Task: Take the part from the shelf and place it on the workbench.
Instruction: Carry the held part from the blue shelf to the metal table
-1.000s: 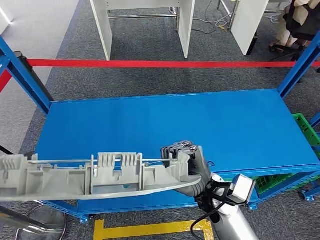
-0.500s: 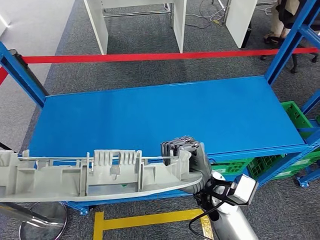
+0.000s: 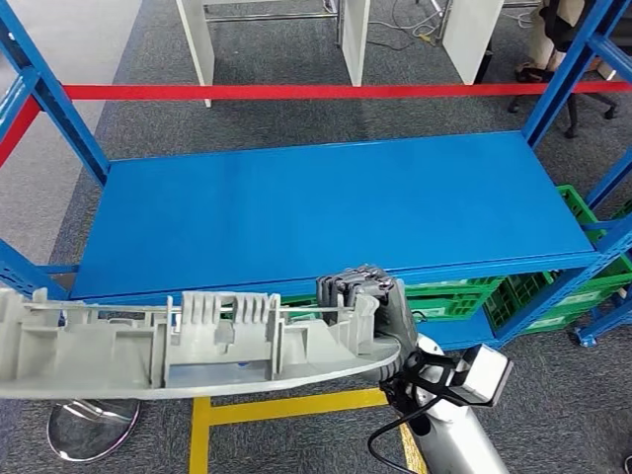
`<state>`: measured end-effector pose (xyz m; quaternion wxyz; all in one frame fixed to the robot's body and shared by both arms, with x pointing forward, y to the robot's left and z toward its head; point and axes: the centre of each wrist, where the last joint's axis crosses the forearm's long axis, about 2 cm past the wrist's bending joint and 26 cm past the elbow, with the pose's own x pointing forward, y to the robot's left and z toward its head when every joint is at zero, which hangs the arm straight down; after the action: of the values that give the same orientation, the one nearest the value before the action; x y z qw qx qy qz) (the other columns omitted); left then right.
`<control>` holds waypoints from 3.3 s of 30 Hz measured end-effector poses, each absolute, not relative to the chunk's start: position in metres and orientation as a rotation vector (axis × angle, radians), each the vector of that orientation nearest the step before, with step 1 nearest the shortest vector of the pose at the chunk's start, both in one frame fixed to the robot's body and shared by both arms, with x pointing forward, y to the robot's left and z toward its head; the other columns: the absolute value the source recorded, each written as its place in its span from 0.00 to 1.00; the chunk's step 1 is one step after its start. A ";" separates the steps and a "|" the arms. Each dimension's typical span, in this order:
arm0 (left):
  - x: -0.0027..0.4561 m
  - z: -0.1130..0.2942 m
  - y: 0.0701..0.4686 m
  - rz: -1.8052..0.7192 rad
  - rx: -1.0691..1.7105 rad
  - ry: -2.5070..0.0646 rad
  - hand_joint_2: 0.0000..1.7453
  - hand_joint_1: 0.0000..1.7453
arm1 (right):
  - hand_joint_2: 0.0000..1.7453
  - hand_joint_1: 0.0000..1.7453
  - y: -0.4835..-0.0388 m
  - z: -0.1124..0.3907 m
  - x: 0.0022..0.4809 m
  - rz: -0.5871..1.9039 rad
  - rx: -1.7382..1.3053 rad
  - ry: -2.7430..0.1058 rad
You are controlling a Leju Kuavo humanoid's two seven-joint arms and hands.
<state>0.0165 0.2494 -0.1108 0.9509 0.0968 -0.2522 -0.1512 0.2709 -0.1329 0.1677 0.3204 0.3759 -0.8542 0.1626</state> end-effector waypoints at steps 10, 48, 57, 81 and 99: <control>0.023 -0.110 0.249 -0.321 0.200 -0.514 1.00 0.00 | 1.00 1.00 -0.134 0.169 0.272 0.455 0.980 -2.251; 0.028 -0.110 0.260 -0.094 0.294 -0.536 1.00 0.00 | 1.00 1.00 -0.143 0.170 0.274 0.504 0.931 -2.270; 0.030 -0.107 0.277 0.205 0.378 -0.528 1.00 0.00 | 1.00 1.00 -0.141 0.168 0.269 0.542 0.947 -2.257; 0.019 -0.100 0.276 0.301 0.504 -0.445 1.00 0.00 | 1.00 1.00 -0.131 0.166 0.262 0.605 0.971 -2.239; 0.014 -0.098 0.278 0.171 0.563 -0.390 1.00 0.00 | 1.00 1.00 -0.133 0.162 0.258 0.613 0.957 -2.232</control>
<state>0.0141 0.2784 -0.0984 0.9384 0.2758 -0.1909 0.0836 0.2582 -0.1335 0.1618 0.3128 0.3630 -0.8464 0.2324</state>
